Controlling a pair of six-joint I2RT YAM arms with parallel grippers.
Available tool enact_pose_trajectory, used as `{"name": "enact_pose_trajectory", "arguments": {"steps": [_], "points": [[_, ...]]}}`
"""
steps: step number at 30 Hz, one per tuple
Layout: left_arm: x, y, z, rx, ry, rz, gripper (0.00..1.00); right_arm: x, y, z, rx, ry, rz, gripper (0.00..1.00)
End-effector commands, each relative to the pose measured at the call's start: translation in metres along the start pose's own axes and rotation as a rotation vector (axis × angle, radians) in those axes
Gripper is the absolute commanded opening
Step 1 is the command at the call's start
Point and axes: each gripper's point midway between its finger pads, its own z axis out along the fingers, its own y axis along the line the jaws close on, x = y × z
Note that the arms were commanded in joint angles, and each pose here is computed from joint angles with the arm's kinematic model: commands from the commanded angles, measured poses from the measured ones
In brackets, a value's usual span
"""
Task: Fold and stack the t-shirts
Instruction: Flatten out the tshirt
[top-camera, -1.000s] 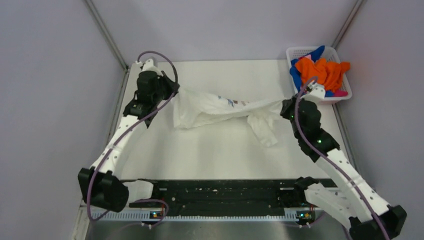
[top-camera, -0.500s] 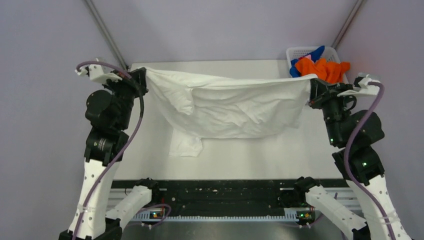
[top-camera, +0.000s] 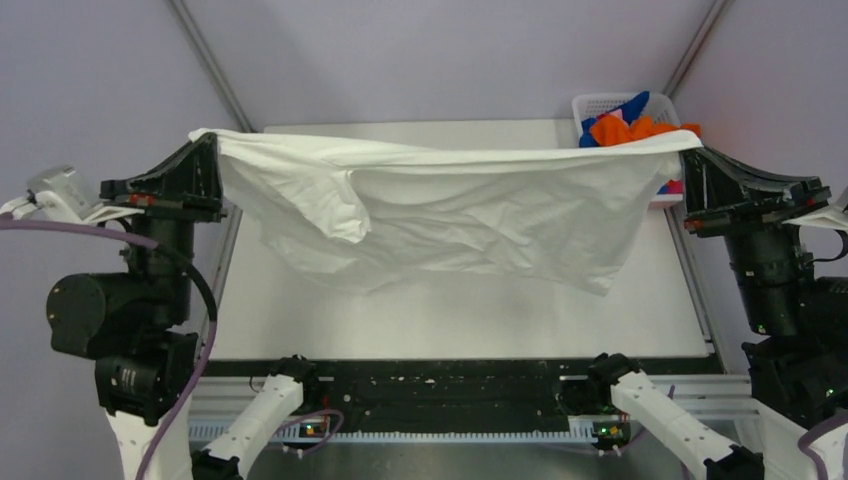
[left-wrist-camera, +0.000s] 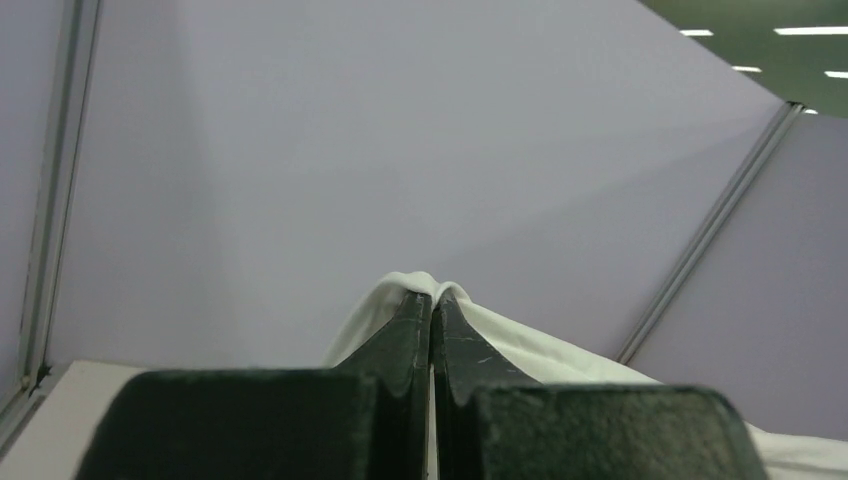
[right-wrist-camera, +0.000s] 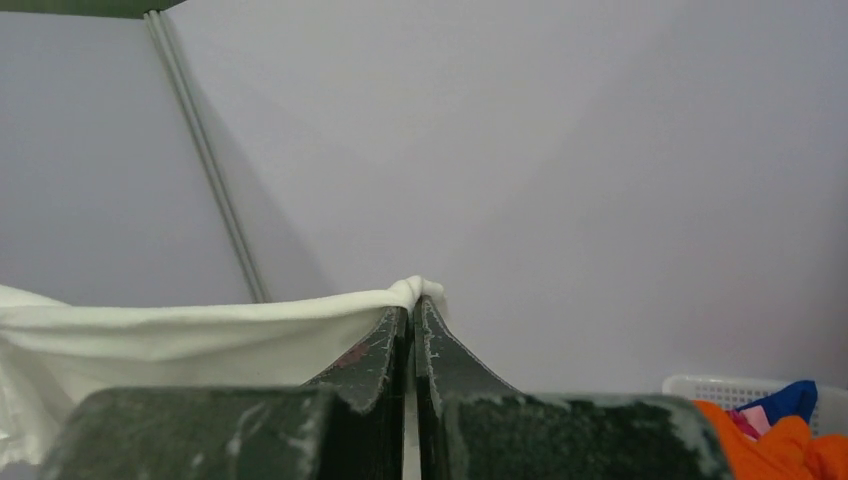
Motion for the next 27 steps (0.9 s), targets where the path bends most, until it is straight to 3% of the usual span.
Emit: {"name": "enact_pose_trajectory", "arguments": {"steps": [1,6,12,16,20,24,27], "points": [[-0.044,-0.021,-0.011,0.074,-0.101,0.026,0.00,-0.012,0.010,-0.009,-0.057,-0.015,-0.017,0.00],[-0.039,-0.019,0.005,0.053,-0.089,0.031,0.00,0.002,-0.001,-0.007,-0.004,0.008,-0.022,0.00],[0.042,0.026,0.064,-0.122,0.055,0.062,0.00,0.057,-0.047,0.014,0.237,0.085,-0.044,0.00],[0.131,0.092,0.108,-0.381,0.193,0.133,0.00,0.134,-0.089,0.031,0.450,0.210,-0.108,0.00],[0.246,0.148,0.147,-0.485,0.371,0.189,0.00,0.234,-0.129,0.046,0.625,0.369,-0.228,0.00],[0.351,0.200,0.185,-0.532,0.554,0.204,0.03,0.339,-0.169,0.078,0.641,0.537,-0.285,0.00],[0.434,0.251,0.205,-0.612,0.676,0.242,0.17,0.409,-0.203,0.115,0.615,0.540,-0.308,0.00]]}}
